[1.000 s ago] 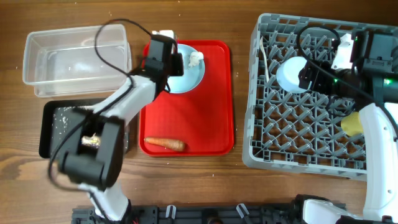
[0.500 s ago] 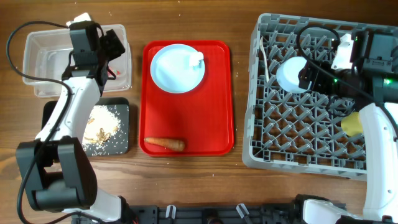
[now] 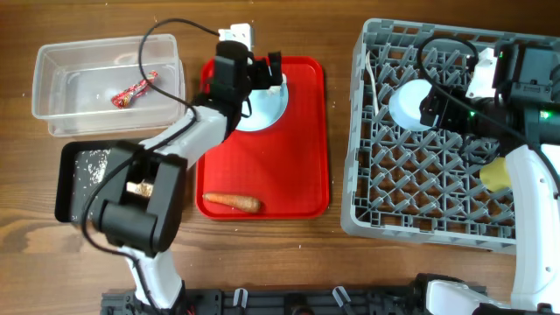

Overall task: Sort waste into correct bins and load items into the dishwasher rack
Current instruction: 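Pick the white tissue off the plate and drop it in the bin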

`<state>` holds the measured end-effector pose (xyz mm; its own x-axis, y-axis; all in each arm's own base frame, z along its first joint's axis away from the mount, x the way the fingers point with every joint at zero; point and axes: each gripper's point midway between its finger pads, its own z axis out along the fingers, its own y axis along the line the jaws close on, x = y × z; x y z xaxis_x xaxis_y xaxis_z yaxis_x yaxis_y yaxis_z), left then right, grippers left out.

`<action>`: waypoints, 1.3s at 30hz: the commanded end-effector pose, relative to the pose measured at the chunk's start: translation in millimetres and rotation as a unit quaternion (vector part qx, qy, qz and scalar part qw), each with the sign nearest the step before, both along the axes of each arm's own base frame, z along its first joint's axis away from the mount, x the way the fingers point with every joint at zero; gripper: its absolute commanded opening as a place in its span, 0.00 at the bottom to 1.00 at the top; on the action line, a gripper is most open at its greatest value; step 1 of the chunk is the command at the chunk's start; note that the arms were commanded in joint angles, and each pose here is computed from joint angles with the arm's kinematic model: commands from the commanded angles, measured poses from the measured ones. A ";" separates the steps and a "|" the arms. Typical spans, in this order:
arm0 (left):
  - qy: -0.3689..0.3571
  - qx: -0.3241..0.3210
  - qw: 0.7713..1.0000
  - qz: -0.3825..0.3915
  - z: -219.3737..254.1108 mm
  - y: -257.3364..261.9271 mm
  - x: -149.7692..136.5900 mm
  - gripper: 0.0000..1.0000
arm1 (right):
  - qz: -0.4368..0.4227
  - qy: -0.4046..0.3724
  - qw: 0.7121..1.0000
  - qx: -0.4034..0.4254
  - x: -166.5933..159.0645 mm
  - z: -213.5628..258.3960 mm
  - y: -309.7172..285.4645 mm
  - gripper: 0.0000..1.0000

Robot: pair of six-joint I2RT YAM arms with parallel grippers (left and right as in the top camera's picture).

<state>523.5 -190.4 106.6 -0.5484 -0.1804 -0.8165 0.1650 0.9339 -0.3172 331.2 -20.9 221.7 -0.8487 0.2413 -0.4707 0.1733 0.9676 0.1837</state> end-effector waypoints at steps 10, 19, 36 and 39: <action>0.044 0.016 0.999 -0.022 -76.5 -23.5 -4.4 0.99 | 0.011 -0.009 1.000 0.002 -0.5 4.5 2.4 0.93; 0.092 0.034 0.995 -0.028 -98.9 -23.9 -20.7 0.20 | 0.011 -0.008 1.000 0.002 -0.8 4.3 2.5 0.94; 0.168 0.024 0.968 0.187 63.3 204.7 -96.2 0.11 | 0.017 0.008 1.000 0.016 2.4 -5.7 6.6 0.94; 0.176 0.017 0.956 0.233 52.9 246.6 -94.7 0.21 | 0.017 0.011 1.000 0.017 1.6 -6.5 6.8 0.93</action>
